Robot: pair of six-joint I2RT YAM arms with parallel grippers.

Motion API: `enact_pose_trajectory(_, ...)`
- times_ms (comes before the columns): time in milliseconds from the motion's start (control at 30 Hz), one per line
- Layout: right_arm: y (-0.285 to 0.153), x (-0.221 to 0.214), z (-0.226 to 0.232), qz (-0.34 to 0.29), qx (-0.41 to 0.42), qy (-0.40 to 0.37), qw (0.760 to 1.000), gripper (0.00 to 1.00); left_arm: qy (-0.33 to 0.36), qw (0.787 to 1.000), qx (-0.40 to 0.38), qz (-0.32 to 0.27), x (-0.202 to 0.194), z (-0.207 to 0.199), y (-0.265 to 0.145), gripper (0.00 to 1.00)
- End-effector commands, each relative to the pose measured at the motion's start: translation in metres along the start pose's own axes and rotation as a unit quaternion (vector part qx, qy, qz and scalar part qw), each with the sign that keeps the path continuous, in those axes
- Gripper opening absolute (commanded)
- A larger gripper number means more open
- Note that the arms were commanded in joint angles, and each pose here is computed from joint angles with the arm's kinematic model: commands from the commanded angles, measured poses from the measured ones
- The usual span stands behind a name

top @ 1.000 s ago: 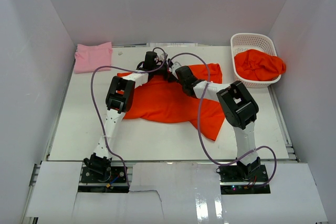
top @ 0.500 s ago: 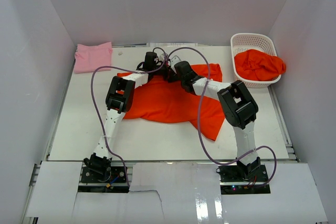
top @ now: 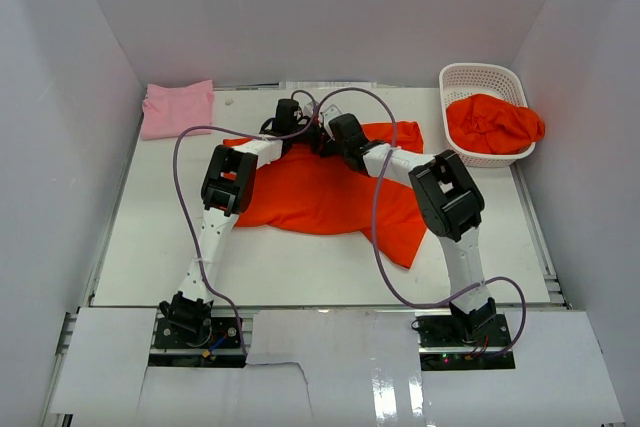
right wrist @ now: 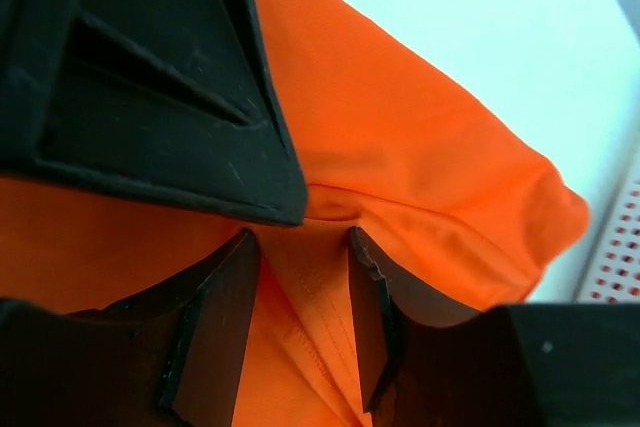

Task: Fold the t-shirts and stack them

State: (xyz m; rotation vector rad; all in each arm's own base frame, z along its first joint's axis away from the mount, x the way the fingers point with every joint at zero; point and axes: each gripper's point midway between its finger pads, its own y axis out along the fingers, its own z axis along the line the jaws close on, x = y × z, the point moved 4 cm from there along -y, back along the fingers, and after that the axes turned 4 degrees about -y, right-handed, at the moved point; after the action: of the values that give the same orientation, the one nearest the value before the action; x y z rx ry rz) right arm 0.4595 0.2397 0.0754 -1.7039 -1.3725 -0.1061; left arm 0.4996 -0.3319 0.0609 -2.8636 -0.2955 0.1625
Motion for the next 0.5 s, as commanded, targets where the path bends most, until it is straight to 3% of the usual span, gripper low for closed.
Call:
enact_pose_trajectory(0,-0.002,0.023,-0.007,-0.026,0.048,0.074,0.996,0.47,-0.033,0.999,0.02,0.011,-0.009,0.005,-0.001,0.53)
enact_pose_trajectory(233,-0.016,0.011,-0.014,0.005,0.162,0.167,0.973,0.53,-0.031,0.999,0.019,0.012,-0.008,0.003,-0.002,0.53)
enact_pose_trajectory(400,-0.029,-0.029,-0.024,0.128,0.169,0.172,0.962,0.55,-0.03,0.999,0.018,0.011,-0.01,0.001,-0.002,0.53)
enact_pose_trajectory(467,-0.043,-0.04,-0.026,0.144,0.172,0.174,0.959,0.56,-0.03,0.999,0.018,0.013,-0.011,0.0,-0.002,0.53)
